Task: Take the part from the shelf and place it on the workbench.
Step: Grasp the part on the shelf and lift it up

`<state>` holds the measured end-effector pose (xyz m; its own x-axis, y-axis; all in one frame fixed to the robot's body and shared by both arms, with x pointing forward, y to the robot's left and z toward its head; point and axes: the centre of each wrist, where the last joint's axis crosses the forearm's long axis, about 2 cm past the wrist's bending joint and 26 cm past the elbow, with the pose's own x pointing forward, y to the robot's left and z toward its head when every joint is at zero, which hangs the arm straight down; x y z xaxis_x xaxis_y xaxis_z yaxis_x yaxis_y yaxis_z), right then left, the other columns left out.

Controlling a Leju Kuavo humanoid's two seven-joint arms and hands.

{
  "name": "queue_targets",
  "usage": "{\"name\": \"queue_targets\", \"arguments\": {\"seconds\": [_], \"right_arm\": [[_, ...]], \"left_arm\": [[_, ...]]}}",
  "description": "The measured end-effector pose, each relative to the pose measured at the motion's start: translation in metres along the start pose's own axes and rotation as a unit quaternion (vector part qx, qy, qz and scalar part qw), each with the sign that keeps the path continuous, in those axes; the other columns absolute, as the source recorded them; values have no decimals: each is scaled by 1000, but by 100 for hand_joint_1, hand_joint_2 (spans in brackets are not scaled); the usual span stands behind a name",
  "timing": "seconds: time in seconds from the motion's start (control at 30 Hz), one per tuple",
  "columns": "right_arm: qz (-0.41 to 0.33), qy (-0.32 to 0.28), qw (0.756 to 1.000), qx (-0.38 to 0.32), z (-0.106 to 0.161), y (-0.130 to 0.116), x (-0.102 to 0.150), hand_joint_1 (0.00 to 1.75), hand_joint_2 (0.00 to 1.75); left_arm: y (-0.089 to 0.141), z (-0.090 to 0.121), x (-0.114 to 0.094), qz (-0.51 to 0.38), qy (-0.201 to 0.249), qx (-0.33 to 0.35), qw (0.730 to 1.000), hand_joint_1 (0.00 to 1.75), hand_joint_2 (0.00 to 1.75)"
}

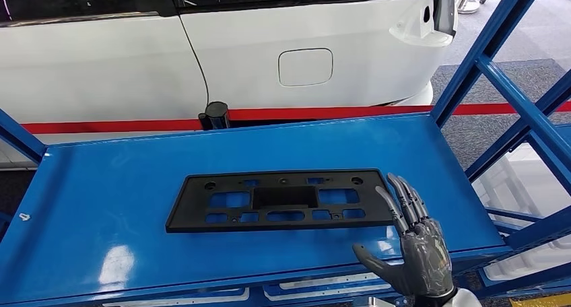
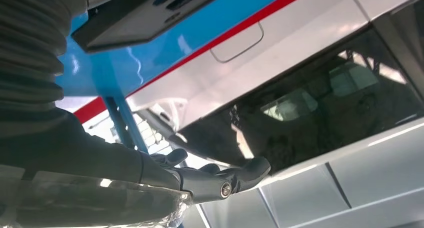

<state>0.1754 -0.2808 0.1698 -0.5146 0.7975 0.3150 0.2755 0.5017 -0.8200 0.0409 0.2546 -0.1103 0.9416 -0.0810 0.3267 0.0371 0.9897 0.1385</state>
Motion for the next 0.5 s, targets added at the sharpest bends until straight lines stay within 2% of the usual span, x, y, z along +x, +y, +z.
{"name": "queue_targets", "arguments": {"seconds": [0.5], "right_arm": [[-47, -25, 993, 108, -6, 27, 1, 0, 175]], "left_arm": [[0, 0, 0, -1, 5, -1, 1000, 0, 0]]}}
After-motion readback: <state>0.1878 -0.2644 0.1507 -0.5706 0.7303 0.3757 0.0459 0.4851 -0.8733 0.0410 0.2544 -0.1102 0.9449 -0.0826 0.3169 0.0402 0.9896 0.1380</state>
